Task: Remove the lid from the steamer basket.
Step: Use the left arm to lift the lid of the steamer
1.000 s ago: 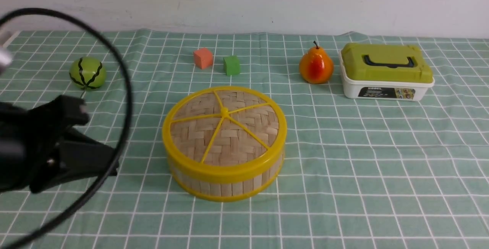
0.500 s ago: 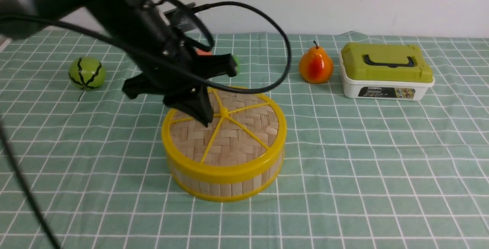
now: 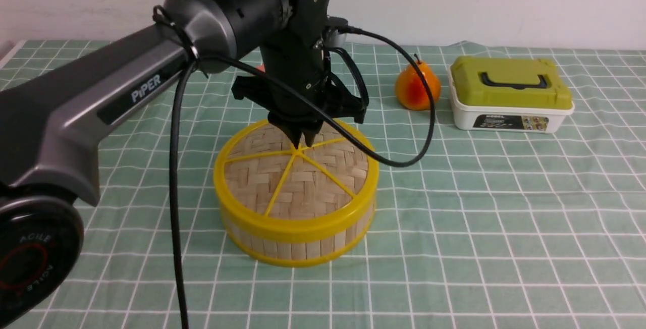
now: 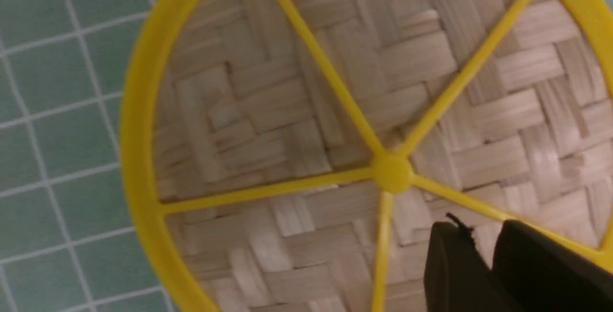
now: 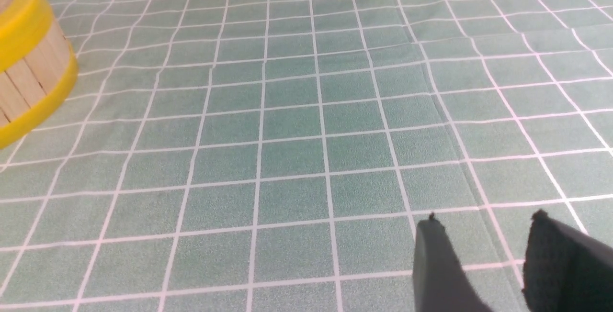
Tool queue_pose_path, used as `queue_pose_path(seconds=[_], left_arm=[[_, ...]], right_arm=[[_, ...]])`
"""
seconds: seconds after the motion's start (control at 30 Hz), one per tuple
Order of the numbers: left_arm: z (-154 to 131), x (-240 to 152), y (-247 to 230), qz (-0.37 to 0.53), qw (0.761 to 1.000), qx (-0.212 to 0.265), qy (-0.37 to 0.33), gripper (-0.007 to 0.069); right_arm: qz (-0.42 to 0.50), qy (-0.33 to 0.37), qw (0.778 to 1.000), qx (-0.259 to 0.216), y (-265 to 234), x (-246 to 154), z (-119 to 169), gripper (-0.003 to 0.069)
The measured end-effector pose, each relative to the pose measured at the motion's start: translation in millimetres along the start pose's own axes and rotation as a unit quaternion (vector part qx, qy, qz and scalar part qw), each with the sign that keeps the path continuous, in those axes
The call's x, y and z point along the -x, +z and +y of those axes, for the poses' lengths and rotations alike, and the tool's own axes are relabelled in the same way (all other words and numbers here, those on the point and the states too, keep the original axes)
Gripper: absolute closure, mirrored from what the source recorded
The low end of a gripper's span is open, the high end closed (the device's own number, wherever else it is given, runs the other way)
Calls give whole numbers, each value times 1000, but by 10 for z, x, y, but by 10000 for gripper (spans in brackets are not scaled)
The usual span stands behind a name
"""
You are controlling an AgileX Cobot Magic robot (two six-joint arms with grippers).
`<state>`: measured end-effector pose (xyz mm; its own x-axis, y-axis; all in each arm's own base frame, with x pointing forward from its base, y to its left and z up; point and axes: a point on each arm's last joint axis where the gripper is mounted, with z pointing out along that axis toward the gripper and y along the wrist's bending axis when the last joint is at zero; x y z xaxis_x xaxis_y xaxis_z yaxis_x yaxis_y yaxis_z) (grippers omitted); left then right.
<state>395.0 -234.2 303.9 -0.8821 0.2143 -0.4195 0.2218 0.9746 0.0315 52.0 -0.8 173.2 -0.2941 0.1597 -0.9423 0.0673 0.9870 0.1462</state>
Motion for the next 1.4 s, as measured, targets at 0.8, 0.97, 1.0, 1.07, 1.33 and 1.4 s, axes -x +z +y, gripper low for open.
queue_pose_path(seconds=[0.8, 0.97, 1.0, 1.07, 1.33, 1.4], left_arm=[[-15, -10, 478, 24, 998, 45, 23, 328], [-22, -6, 489, 22, 999, 42, 22, 443], [-24, -7, 494, 23, 999, 42, 22, 473], [-25, -7, 494, 23, 999, 42, 22, 515], [-13, 6, 404, 14, 999, 39, 20, 516], [6, 19, 274, 3, 999, 36, 18, 516]], right_arm=[[0, 0, 1000, 0, 0, 0, 0, 418], [0, 0, 1000, 0, 0, 0, 0, 418], [0, 0, 1000, 0, 0, 0, 0, 418], [0, 0, 1000, 0, 0, 0, 0, 418], [0, 0, 1000, 0, 0, 0, 0, 418], [0, 0, 1000, 0, 0, 0, 0, 418]])
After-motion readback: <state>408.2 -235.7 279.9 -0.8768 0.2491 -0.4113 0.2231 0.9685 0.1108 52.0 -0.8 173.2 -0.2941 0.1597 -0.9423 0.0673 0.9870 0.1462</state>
